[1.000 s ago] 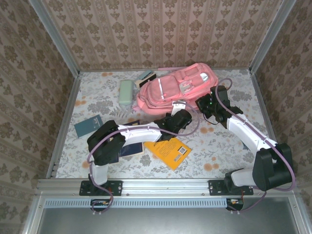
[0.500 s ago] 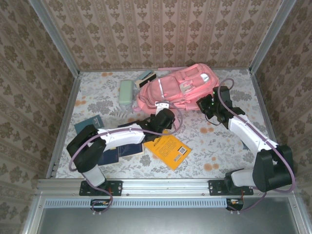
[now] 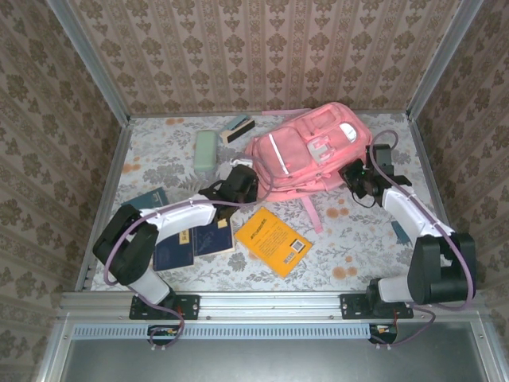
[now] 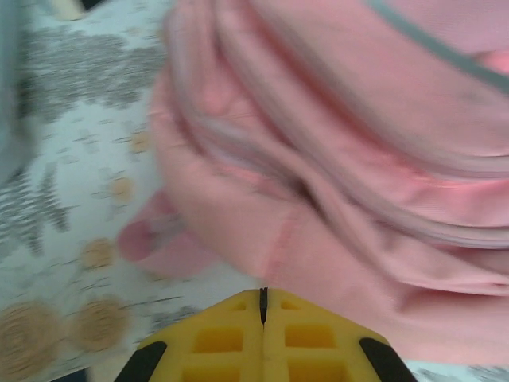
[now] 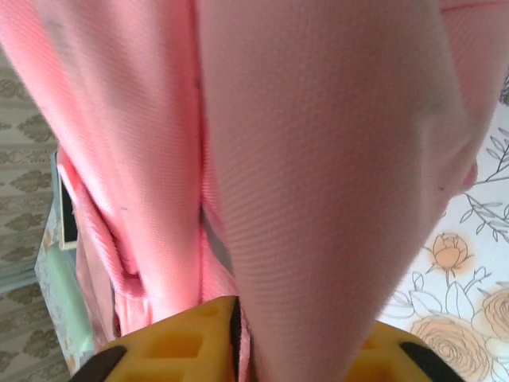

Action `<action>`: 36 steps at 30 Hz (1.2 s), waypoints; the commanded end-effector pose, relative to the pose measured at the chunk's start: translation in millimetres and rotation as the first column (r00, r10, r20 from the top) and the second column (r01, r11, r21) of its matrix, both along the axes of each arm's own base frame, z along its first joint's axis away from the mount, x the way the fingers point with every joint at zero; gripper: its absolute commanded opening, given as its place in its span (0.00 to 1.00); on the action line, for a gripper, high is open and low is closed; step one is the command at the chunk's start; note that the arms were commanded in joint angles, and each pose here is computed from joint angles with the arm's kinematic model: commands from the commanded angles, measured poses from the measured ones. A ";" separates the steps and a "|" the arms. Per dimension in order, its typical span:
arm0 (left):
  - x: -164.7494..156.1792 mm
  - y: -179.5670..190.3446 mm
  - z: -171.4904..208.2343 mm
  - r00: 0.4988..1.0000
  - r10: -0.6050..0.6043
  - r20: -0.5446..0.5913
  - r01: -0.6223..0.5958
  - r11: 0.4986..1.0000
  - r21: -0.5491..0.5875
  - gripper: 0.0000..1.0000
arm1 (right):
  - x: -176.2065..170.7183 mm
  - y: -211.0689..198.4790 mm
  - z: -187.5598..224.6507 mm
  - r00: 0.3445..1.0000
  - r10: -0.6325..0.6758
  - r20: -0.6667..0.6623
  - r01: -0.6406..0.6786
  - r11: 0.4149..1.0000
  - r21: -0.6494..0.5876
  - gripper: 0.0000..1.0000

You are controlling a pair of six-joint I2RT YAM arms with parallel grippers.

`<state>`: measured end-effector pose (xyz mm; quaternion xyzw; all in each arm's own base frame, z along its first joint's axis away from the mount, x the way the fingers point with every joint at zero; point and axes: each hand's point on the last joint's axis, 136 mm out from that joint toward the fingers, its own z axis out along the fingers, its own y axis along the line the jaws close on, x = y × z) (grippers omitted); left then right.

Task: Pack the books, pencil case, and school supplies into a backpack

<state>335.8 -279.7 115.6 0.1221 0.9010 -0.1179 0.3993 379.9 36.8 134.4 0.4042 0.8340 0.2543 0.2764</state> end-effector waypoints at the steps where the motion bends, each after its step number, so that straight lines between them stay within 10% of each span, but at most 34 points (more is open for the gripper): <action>1: -11.9 -44.3 6.4 0.985 -0.171 -0.022 0.170 0.985 -0.029 0.00 | 23.0 -11.1 19.4 0.997 0.044 0.056 -0.039 0.996 -0.083 0.33; 8: -27.5 -77.9 -3.4 0.958 -0.273 -0.088 0.265 0.960 -0.092 0.02 | 15.7 -5.4 10.2 0.996 0.084 0.023 -0.083 0.994 -0.069 0.48; 16: -37.8 -112.9 -6.2 0.908 -0.384 -0.169 0.355 0.917 -0.181 0.27 | -21.4 -0.5 -9.4 0.993 0.103 -0.062 -0.109 0.990 -0.093 0.68; 36: -50.7 -141.3 -29.3 0.839 -0.466 -0.282 0.444 0.885 -0.140 0.37 | -45.1 3.1 -34.7 0.984 0.138 -0.112 -0.148 0.985 -0.085 0.75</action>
